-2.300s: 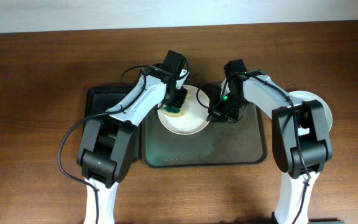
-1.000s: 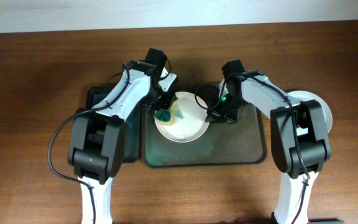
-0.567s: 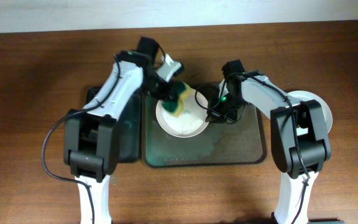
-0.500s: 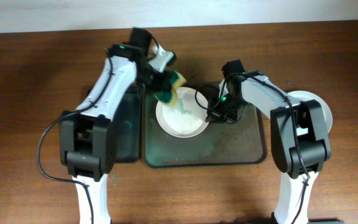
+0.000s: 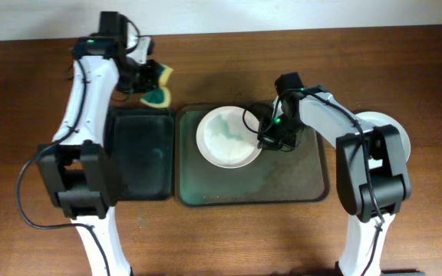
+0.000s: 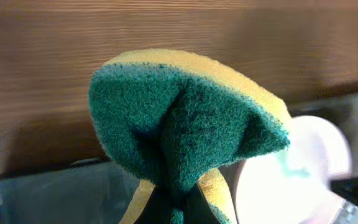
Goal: Clean dirty plates on tray and stack at the side
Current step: 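Lift the plate with the right gripper and stack it on the side plates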
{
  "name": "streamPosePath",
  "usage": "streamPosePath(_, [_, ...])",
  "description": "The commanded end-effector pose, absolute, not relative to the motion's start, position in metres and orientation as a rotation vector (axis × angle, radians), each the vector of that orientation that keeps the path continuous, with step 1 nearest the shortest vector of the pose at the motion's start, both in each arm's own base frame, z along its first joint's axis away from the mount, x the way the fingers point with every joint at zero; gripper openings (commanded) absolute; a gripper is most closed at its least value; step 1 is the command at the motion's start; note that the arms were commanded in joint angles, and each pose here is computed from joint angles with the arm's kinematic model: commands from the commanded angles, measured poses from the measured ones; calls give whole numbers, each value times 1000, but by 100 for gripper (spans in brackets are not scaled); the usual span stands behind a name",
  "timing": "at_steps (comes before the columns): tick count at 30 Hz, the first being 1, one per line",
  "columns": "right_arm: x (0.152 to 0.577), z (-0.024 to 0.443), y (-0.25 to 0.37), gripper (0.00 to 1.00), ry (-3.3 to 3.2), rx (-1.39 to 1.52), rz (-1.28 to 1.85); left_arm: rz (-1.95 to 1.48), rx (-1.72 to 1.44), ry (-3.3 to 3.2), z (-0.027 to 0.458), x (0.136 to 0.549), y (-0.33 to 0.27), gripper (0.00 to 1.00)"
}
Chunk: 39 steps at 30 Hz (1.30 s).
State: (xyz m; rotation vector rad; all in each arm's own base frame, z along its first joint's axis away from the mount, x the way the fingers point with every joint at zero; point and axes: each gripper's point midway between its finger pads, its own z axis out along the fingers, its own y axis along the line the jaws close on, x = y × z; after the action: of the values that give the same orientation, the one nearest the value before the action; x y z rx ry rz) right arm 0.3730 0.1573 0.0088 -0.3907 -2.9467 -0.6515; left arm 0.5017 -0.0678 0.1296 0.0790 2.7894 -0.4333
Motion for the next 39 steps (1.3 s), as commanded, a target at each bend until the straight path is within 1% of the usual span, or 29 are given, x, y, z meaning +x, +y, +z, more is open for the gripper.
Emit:
streamPosePath(1, [384,55,135,4,-3131,-368,-521,-370,17,2795,134,505,-49,0])
streamPosePath(4, [378,86,116,4,-3219,-387,-390,-294,0,2826,130,500,-39,0])
streamPosePath(8, [362,126,85,4,-3318,-425,-175,-277,-4,2842,129,496,-37,0])
streamPosePath(12, [348,156,56,4,-3389,-466,38,-232,-12,2862,127,493,-32,0])
streamPosePath(15, [333,184,21,4,-3435,-568,328,-179,-19,2869,126,492,-26,0])
streamPosePath(18, [317,214,-18,4,-3436,-715,690,-169,-21,2869,125,492,-25,0])
streamPosePath(19, [306,232,-41,4,-3402,-806,929,-165,-21,2870,125,492,-24,0])
streamPosePath(21, [296,249,-62,4,-3348,-845,1175,-164,-21,2872,125,492,-24,0])
streamPosePath(26, [286,290,-95,4,-3172,-824,1736,-164,-21,2878,125,490,-24,0])
streamPosePath(28, [285,304,-102,4,-3113,-828,1890,-164,-21,2878,125,490,-24,0])
streamPosePath(31, [282,316,-112,4,-3031,-842,2029,-157,-17,2878,125,490,-23,0])
streamPosePath(35, [275,314,-134,4,-2926,-896,2050,-114,-23,2879,124,490,-18,0])
streamPosePath(39, [274,308,-155,4,-2847,-1027,2048,-112,-23,2878,124,491,-18,0])
